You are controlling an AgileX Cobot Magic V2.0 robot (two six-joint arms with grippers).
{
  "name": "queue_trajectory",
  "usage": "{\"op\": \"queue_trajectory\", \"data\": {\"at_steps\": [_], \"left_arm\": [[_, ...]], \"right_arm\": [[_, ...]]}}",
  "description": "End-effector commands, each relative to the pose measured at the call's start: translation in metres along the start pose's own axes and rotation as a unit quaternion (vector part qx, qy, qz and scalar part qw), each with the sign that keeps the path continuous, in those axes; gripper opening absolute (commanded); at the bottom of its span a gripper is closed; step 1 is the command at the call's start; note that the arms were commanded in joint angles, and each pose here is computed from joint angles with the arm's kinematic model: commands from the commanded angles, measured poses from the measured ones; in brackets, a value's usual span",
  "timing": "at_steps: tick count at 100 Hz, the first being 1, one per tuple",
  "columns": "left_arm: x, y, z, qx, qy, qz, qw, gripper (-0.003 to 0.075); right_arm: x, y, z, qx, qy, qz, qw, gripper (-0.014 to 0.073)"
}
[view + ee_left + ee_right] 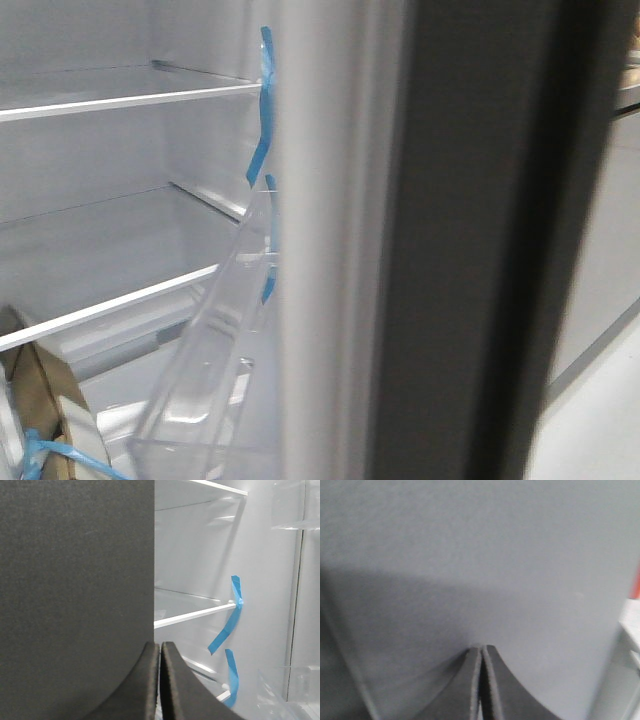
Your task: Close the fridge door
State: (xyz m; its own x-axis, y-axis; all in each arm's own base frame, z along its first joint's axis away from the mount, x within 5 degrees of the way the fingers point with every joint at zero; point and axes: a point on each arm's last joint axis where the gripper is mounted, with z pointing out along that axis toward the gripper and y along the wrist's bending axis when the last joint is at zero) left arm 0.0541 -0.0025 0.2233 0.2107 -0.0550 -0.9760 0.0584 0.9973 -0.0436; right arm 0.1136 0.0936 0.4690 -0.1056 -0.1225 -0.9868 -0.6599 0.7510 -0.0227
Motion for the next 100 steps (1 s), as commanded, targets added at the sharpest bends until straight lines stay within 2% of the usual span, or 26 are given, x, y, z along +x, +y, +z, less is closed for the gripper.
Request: {"op": "queue_trajectory", "data": {"at_steps": [1, 36, 56, 100], "left_arm": [[0.005, 0.001, -0.001, -0.002, -0.024, -0.004, 1.000, -0.0020], [0.005, 0.001, -0.001, -0.002, -0.024, -0.004, 1.000, -0.0020], [0.005, 0.001, -0.001, -0.002, -0.024, -0.004, 1.000, -0.0020], [0.005, 0.001, -0.001, -0.002, -0.024, -0.004, 1.000, -0.0020]], "right_arm": [[-0.020, 0.005, 0.011, -0.020, -0.053, -0.003, 0.998, -0.0044], [-0.025, 0.030, 0.090, -0.068, -0.052, -0.009, 0.996, -0.0044], [-0.031, 0.033, 0.127, -0.066, -0.063, -0.008, 0.996, -0.0045], [-0.052, 0.035, 0.183, -0.058, -0.078, -0.023, 0.995, -0.0044]]}}
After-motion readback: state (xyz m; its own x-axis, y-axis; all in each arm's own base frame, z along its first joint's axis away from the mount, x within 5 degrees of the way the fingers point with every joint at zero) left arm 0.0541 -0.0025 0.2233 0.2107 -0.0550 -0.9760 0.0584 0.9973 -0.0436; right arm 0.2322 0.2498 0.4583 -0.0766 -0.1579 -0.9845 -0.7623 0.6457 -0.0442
